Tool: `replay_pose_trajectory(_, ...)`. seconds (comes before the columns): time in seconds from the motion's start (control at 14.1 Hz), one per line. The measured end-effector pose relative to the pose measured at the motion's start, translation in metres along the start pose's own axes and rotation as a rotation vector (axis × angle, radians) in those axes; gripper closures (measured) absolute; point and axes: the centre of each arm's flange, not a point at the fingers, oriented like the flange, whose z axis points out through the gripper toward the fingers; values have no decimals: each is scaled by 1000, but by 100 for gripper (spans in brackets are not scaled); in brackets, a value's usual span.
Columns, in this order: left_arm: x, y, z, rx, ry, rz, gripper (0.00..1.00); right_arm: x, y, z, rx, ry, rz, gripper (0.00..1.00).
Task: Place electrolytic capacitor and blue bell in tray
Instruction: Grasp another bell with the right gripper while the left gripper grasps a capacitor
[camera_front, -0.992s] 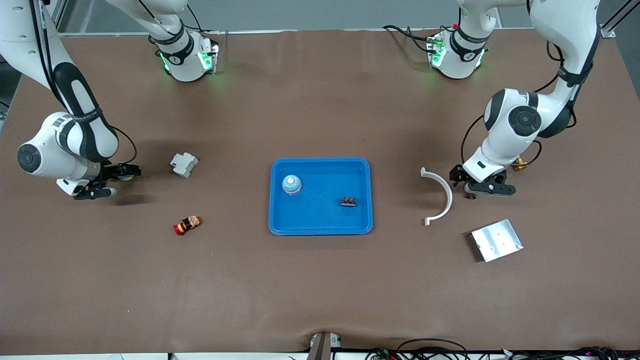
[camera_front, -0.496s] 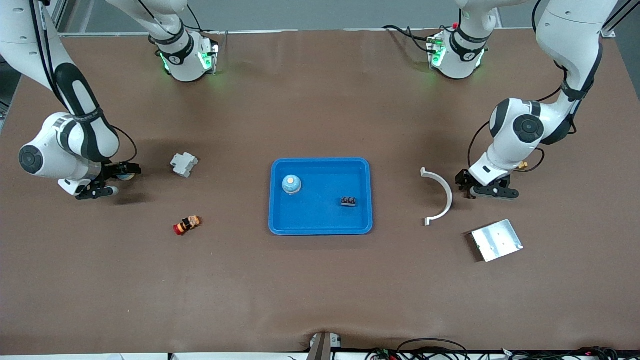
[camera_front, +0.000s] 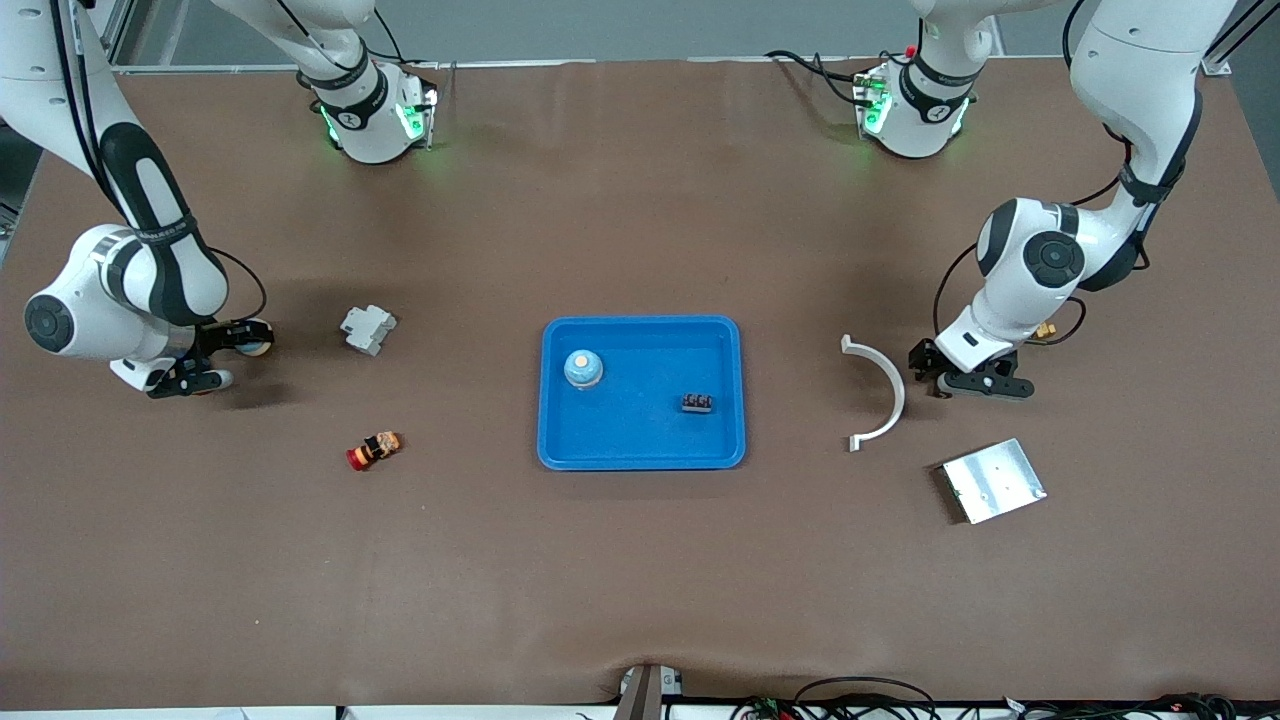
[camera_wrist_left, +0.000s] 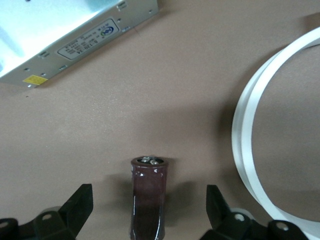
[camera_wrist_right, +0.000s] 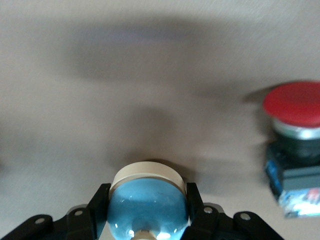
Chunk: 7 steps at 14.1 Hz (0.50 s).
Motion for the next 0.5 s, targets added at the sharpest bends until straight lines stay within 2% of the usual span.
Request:
replay_pose_trajectory(0.21,-3,-10,4,17,-4,29,0,10,-1,-38,36,-58,-10,34)
replay_pose_trajectory(0.35,-5,-18,6,23,-5,30,0,22,-8,-69,38,-61,-28,34)
replay_pose_trajectory(0.5,-6,-23,6,24,-4,20,5,39,-34,-88,41,-53,-35,34)
